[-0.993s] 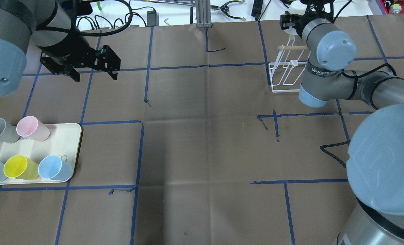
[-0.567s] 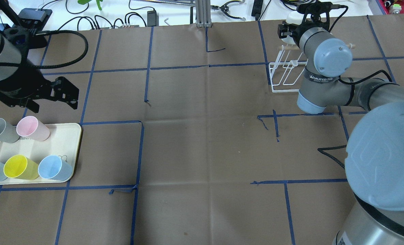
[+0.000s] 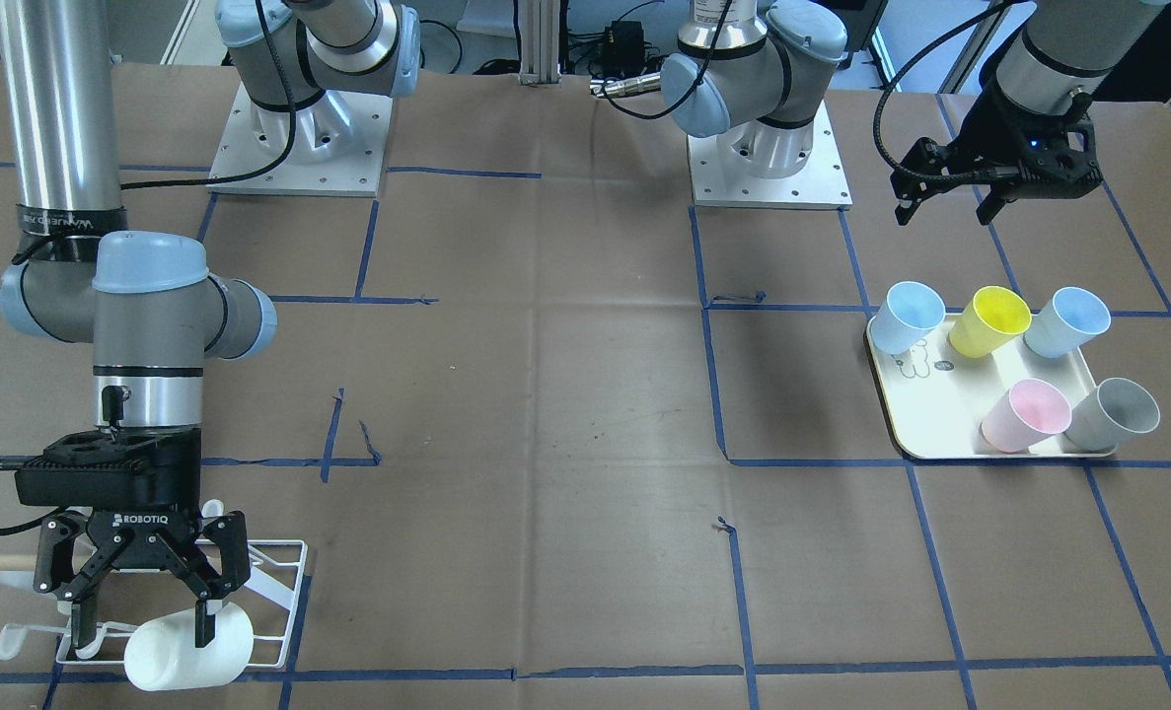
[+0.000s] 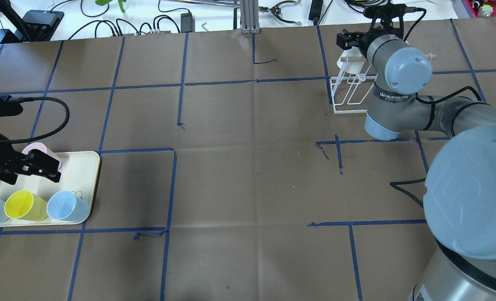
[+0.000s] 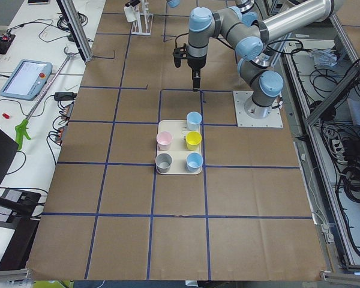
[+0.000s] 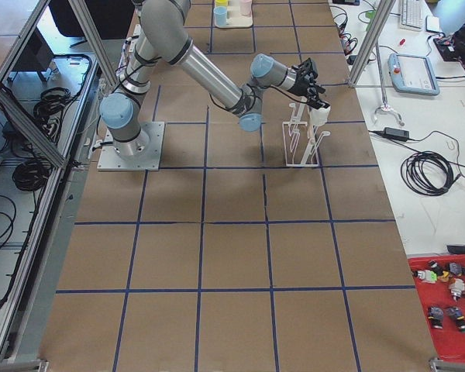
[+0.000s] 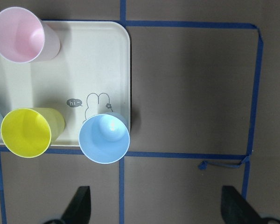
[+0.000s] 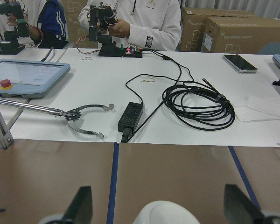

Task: Transfer IKEA cup to right arm and place on rack

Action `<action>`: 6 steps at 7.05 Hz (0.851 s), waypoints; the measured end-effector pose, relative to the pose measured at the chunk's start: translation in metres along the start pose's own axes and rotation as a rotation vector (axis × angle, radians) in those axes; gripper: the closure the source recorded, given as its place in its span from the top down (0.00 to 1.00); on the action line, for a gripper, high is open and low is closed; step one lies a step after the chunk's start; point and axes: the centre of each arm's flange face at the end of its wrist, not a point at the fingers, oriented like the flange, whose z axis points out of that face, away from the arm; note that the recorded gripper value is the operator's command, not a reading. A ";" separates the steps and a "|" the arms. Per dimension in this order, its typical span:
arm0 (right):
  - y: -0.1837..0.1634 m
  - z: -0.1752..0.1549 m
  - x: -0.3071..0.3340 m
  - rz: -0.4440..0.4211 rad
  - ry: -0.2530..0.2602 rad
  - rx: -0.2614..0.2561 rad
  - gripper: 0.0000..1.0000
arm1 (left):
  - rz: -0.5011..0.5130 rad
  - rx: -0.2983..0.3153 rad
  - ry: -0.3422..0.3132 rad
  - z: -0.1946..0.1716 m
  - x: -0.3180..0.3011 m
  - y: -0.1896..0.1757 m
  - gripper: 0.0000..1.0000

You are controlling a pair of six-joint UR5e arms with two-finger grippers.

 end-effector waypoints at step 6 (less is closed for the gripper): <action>-0.088 -0.117 -0.034 -0.001 -0.057 -0.040 1.00 | 0.051 0.004 0.024 0.092 -0.023 -0.012 0.97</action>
